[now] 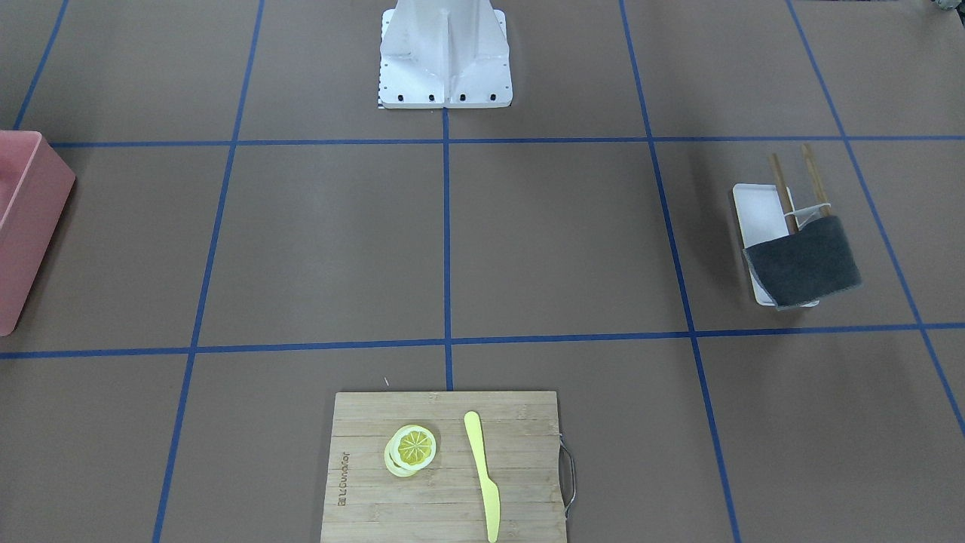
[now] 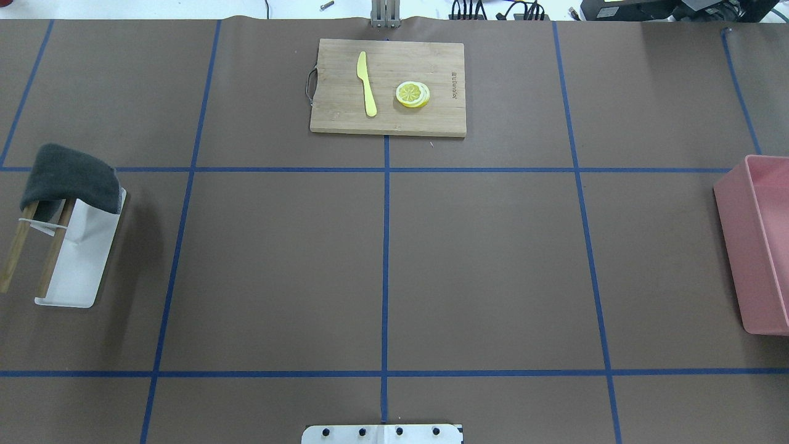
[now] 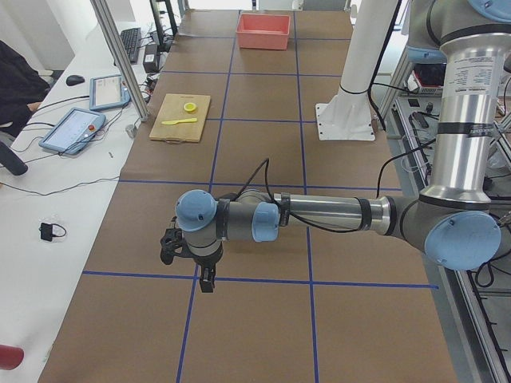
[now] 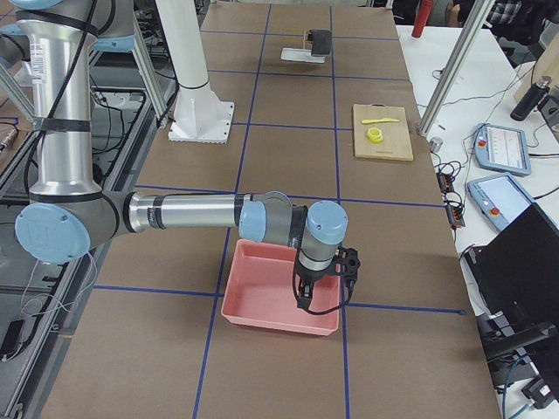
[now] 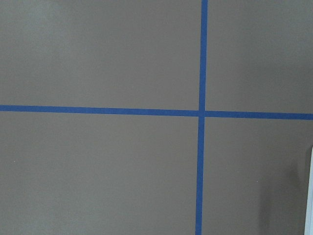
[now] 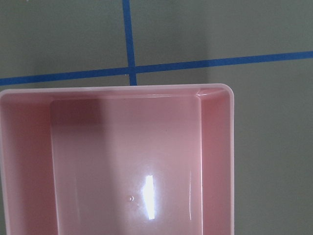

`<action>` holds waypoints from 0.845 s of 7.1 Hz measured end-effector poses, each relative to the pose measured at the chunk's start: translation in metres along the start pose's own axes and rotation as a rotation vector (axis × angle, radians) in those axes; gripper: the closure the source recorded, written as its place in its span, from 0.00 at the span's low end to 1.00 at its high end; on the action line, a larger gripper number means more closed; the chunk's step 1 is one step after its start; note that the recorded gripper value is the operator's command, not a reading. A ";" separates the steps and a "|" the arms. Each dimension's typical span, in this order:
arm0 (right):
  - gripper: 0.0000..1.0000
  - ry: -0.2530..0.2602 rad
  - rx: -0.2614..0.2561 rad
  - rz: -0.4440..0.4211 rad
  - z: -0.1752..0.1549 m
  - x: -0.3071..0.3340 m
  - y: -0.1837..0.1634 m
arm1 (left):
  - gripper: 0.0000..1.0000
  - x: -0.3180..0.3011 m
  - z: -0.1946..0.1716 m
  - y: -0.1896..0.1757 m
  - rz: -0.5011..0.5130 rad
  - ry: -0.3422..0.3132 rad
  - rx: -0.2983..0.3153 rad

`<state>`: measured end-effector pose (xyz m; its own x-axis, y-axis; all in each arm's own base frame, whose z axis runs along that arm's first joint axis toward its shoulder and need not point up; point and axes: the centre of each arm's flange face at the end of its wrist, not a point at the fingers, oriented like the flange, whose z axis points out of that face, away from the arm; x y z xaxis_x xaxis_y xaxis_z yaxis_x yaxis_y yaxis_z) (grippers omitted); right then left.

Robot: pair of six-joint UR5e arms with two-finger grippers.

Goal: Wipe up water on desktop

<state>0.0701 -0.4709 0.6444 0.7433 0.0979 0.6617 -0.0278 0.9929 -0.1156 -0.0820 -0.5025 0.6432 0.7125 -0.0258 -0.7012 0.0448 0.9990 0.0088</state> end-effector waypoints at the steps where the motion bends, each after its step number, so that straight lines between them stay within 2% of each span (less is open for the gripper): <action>1: 0.00 0.000 0.000 0.000 0.000 0.000 0.000 | 0.02 0.001 -0.001 0.002 0.004 0.001 0.002; 6: 0.00 -0.019 0.011 -0.012 -0.005 -0.007 -0.001 | 0.02 0.001 -0.001 0.005 0.003 0.000 0.000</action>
<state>0.0690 -0.4734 0.6361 0.7310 0.0873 0.6768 -0.0263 0.9946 -0.0999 -0.0818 -0.4975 0.6417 0.7123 -0.0229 -0.7015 0.0427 0.9990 0.0107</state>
